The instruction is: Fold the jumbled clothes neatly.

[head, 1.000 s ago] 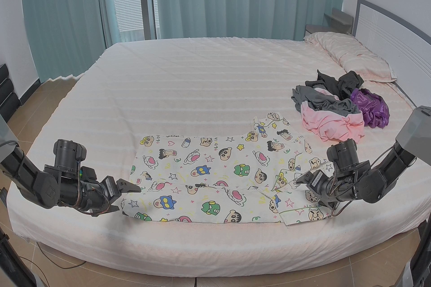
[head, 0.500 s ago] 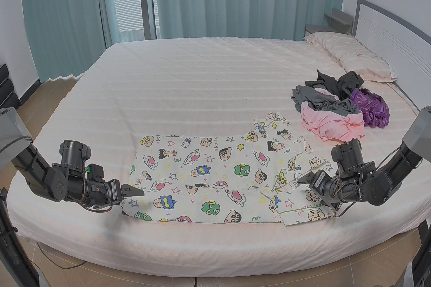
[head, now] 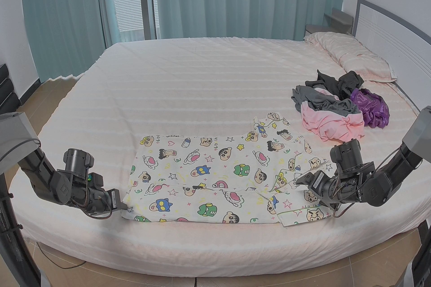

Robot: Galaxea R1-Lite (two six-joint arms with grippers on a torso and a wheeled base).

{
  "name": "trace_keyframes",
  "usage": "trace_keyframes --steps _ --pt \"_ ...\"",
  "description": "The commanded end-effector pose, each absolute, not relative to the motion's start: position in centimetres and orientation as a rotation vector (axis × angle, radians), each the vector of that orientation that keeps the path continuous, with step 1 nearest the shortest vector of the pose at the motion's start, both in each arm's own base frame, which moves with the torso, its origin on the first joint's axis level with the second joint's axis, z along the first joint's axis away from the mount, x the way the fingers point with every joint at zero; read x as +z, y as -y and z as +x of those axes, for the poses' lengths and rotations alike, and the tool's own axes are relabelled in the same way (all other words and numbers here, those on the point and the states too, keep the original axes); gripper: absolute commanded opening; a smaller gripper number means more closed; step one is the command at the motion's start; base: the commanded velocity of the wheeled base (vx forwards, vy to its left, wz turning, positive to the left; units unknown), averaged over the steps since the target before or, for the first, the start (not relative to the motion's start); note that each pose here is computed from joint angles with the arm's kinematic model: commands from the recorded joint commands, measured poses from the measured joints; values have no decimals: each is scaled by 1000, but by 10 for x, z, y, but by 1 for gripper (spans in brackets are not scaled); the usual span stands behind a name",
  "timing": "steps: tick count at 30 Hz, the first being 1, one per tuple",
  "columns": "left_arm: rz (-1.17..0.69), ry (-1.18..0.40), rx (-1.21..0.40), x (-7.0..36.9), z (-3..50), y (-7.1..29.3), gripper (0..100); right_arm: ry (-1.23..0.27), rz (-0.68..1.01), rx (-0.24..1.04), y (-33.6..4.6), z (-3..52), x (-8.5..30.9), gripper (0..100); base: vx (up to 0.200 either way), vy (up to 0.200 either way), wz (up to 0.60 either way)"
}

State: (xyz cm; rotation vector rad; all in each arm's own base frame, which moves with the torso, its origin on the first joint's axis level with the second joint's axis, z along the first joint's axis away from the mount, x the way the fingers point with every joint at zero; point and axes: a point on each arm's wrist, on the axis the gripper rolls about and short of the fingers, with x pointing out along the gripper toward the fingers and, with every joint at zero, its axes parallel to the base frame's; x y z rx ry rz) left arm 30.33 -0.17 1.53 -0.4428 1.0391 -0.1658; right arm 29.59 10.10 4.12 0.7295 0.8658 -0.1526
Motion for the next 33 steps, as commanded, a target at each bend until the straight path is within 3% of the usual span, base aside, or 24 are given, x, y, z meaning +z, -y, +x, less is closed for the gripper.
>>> trace_keyframes --steps 1,9,10,16,22,27,33 --pt "-418 -1059 -163 14 293 1 0 -863 725 -153 -101 296 42 100 0 0 0" --pt "-400 -1076 -145 10 290 2 0 -866 711 -154 -100 295 40 100 0 0 0" --pt "-400 -1076 -145 10 290 2 100 -866 711 -154 -100 295 40 100 0 0 0" --pt "-399 -1083 -137 10 286 2 100 -853 716 -152 -99 295 45 100 0 0 0" --pt "-402 -987 -152 35 288 0 100 -788 729 -130 -87 289 68 100 0 0 0" --pt "-408 -928 -167 50 294 2 100 -822 654 -146 -76 286 56 100 0 0 0" --pt "-593 -891 -120 64 302 4 100 -836 664 -125 -75 282 57 100 0 0 0"
